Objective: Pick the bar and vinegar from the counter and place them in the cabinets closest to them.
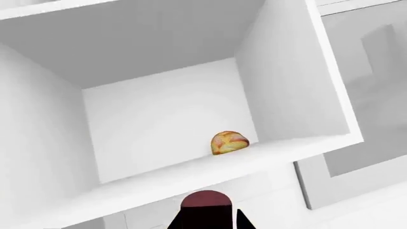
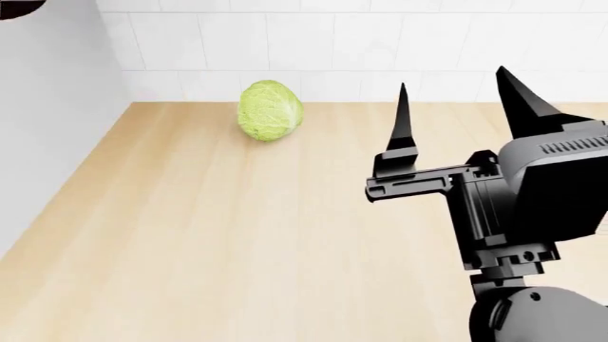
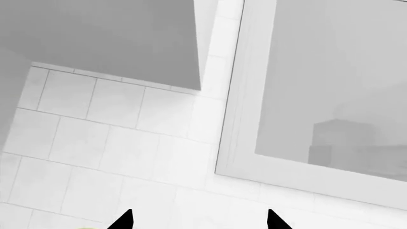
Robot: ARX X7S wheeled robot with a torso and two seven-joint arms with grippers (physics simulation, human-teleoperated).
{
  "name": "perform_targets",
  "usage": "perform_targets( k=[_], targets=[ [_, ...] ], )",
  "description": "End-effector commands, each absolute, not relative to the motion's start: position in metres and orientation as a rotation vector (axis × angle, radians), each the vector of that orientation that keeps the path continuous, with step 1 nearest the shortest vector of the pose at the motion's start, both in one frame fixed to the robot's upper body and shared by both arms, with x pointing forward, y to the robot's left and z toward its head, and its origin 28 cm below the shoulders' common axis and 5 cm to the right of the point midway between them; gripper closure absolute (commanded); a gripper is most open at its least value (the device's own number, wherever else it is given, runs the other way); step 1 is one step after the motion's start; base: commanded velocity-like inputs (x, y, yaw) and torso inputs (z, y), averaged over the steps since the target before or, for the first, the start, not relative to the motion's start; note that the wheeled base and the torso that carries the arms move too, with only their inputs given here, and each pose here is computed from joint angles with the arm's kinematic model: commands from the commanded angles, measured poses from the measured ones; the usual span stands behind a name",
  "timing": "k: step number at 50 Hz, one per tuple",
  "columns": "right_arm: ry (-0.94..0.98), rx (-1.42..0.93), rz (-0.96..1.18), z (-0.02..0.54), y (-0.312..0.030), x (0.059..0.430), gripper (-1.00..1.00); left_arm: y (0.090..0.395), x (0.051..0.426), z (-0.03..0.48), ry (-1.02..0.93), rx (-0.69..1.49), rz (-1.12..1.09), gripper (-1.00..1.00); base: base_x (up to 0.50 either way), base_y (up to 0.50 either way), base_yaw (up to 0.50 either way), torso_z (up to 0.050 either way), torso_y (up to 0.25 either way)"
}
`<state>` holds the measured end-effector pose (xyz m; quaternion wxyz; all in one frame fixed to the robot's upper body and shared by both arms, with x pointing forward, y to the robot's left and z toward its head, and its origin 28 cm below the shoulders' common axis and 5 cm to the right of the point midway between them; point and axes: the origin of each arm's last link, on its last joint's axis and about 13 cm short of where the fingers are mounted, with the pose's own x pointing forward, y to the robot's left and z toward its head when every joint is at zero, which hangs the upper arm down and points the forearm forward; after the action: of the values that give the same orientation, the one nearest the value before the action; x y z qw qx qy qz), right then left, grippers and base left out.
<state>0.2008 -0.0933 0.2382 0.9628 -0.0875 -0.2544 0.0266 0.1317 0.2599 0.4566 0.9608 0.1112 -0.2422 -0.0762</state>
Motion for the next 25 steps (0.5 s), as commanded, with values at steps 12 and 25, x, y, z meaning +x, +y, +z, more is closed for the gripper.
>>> perform_targets(
  k=[12,25],
  targets=[
    [-0.531,-0.161,0.059,0.233,-0.091,0.202,-1.0,0.261,0.133,0.525,-0.623,0.227,-0.111,1.0,0.0,0.0,0.0,0.0,0.002],
    [-0.541,-0.154,0.065,0.235,-0.089,0.2,-1.0,0.261,0.155,0.555,-0.626,0.199,-0.092,1.0,0.0,0.0,0.0,0.0,0.0]
  ],
)
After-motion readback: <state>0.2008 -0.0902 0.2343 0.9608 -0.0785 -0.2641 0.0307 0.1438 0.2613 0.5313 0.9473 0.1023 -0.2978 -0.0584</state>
